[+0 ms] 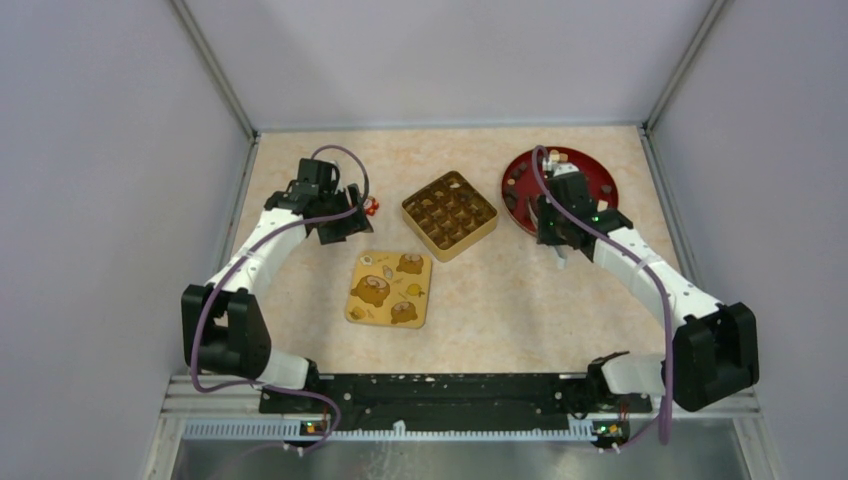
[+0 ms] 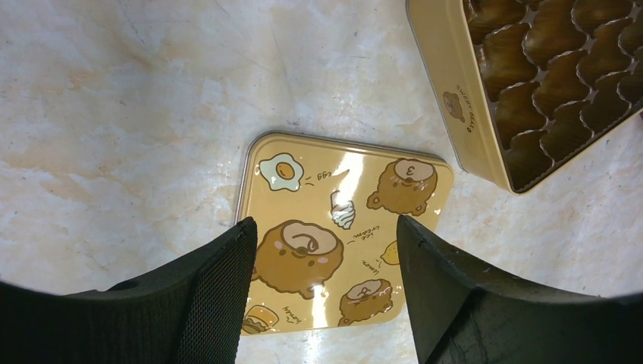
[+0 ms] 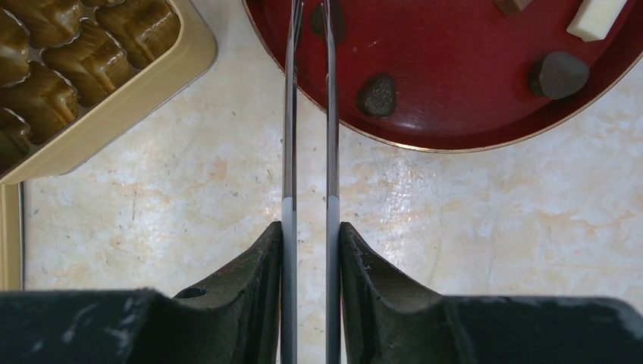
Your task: Pack the chocolate
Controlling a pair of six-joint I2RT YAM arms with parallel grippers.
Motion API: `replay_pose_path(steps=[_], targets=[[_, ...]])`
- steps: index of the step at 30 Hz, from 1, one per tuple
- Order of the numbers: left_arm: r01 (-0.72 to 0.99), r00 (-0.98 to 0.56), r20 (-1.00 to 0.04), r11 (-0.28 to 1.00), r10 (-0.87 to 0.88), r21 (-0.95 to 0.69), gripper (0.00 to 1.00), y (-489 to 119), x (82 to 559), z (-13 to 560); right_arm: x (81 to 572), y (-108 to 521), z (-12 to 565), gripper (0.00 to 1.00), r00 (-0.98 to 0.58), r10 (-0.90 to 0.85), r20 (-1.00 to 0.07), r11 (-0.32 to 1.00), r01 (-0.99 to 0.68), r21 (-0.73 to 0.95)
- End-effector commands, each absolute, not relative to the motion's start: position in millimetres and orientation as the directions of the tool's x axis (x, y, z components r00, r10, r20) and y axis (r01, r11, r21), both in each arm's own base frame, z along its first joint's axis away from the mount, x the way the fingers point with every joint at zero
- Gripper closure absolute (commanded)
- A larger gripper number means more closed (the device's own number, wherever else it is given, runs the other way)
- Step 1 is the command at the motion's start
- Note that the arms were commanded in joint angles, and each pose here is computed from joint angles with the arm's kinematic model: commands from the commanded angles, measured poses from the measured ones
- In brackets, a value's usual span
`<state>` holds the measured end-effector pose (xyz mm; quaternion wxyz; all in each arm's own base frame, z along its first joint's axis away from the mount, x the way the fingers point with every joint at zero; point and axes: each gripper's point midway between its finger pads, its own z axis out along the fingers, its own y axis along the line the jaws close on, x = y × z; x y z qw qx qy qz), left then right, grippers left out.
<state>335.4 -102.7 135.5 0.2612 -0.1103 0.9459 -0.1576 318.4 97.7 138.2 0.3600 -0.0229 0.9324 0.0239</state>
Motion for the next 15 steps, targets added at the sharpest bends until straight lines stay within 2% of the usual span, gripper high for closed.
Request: replay_pose_path(steps=[1, 5, 15], targets=[[-0.11, -0.822, -0.484, 0.917, -0.3, -0.382, 0.27, -106, 345, 145, 328, 93, 165, 0.69, -0.684, 0.001, -0.729, 0.999, -0.034, 0.033], [-0.108, -0.821, -0.486, 0.917, -0.3, -0.384, 0.27, -107, 345, 147, 328, 92, 160, 0.6, -0.692, -0.004, -0.722, 0.999, -0.034, 0.026], [-0.106, -0.82, -0.485, 0.915, -0.302, -0.39, 0.27, -108, 344, 148, 332, 89, 138, 0.6, -0.727, -0.041, -0.685, 0.999, -0.037, -0.021]])
